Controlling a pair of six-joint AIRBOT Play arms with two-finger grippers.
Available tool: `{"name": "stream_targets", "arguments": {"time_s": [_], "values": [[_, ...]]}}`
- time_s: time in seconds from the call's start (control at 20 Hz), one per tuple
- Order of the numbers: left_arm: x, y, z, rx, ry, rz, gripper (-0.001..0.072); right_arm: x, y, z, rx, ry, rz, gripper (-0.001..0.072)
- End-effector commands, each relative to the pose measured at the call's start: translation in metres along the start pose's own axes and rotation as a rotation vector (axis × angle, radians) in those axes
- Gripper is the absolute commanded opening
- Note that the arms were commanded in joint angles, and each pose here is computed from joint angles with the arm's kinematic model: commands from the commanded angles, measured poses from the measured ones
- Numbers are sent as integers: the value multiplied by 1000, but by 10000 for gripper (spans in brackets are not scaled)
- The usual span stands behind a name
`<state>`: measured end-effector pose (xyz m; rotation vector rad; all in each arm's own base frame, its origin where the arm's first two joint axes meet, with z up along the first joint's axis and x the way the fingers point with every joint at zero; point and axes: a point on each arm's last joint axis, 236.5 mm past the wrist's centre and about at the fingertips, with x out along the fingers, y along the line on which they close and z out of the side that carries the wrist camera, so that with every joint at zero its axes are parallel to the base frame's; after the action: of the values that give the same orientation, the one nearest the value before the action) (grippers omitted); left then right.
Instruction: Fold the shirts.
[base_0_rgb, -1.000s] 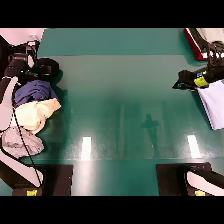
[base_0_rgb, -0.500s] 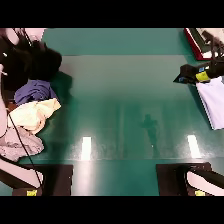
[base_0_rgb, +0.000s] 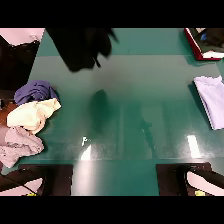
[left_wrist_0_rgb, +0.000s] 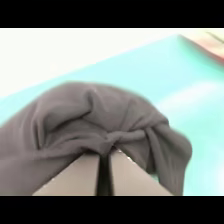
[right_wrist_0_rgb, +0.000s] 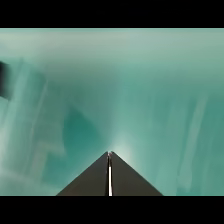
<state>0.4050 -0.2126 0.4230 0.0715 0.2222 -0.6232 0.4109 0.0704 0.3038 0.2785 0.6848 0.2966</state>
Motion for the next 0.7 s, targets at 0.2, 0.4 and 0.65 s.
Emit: {"name": "stream_targets", "arguments": {"time_s": [0.2,0.4,0.65], "values": [[29,-130,-128,-17,376,-353,27,-56,31,45,-81,-164,21,22],[74,-112,-237,-32,641,-295,257,-54,29,27,-77,-97,18,22],[51,-51,-299,-134,927,-138,571,-39,16,-3,-42,-19,0,22]]}}
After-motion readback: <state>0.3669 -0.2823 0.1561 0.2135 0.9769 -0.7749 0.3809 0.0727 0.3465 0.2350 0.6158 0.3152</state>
